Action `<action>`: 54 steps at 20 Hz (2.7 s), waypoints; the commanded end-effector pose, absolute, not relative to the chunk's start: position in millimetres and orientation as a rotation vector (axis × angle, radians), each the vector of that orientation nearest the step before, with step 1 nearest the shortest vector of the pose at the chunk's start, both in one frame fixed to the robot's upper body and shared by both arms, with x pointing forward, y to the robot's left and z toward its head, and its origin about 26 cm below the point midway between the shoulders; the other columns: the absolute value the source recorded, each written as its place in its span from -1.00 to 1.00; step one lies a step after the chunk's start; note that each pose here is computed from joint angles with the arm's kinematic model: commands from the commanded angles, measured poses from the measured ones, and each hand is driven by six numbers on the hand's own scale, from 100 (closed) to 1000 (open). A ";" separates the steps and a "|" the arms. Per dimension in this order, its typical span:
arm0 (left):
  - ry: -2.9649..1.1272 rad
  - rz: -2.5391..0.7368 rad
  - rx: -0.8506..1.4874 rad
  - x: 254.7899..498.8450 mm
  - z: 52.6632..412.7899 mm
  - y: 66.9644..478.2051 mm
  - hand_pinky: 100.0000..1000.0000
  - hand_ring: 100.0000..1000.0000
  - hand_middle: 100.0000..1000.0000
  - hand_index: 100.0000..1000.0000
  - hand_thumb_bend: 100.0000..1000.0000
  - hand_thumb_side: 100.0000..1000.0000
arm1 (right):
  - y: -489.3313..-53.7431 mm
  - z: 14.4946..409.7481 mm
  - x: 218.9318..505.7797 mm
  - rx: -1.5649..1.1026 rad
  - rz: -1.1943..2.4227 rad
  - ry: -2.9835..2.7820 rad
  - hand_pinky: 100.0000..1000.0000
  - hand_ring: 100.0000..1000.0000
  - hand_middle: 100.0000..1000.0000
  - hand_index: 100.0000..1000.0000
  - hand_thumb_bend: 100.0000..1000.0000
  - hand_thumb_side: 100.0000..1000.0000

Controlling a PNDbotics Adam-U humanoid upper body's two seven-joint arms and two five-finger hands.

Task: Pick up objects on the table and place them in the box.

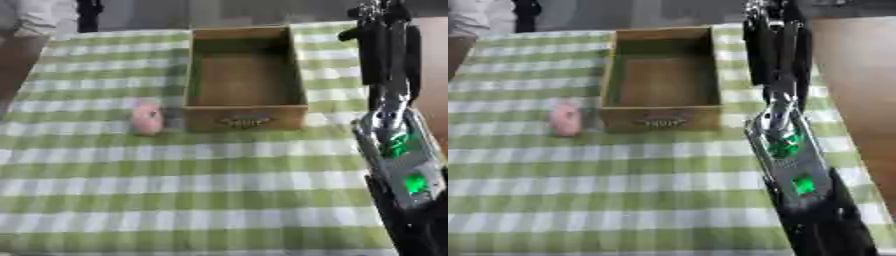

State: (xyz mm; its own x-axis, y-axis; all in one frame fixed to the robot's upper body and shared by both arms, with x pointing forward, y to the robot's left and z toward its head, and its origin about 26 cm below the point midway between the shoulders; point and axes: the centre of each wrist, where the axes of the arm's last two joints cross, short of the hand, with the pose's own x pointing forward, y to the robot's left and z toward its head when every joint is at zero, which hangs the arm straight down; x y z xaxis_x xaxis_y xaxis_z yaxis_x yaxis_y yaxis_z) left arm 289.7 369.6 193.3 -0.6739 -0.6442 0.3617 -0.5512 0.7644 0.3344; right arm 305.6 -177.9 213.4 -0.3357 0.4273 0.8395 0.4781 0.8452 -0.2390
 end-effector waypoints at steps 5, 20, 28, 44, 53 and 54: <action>-2.466 -0.563 1.024 300.5 213.8 399.1 0.03 0.21 0.28 0.62 -1.00 0.78 | -182.7 223.1 303.3 -0.722 -0.092 -1.994 0.57 0.06 0.22 0.71 -1.00 1.00; -2.226 -1.124 0.983 325.7 210.0 461.8 0.04 0.24 0.28 0.64 -1.00 0.64 | -196.0 235.1 305.8 -0.730 -0.050 -2.235 0.70 0.34 0.38 0.78 -1.00 1.00; -2.020 -1.425 0.936 338.1 213.5 482.2 0.12 0.32 0.32 0.77 -0.92 0.47 | -202.5 239.1 306.9 -0.766 -0.047 -2.252 0.68 0.33 0.36 0.77 -1.00 1.00; -1.712 -1.825 0.797 384.1 217.4 461.3 0.20 0.42 0.39 0.91 -0.23 0.82 | -199.9 237.7 306.7 -0.777 -0.054 -2.234 0.67 0.30 0.33 0.76 -1.00 1.00; -1.713 -1.897 0.759 402.8 219.6 432.8 0.21 0.43 0.41 0.90 -0.33 0.75 | -198.5 237.3 306.5 -0.773 -0.050 -2.231 0.67 0.30 0.32 0.76 -1.00 1.00; -1.713 -1.908 0.760 404.4 220.6 429.5 0.21 0.43 0.41 0.90 -0.34 0.74 | -198.4 237.3 306.5 -0.772 -0.050 -2.231 0.67 0.30 0.32 0.76 -1.00 1.00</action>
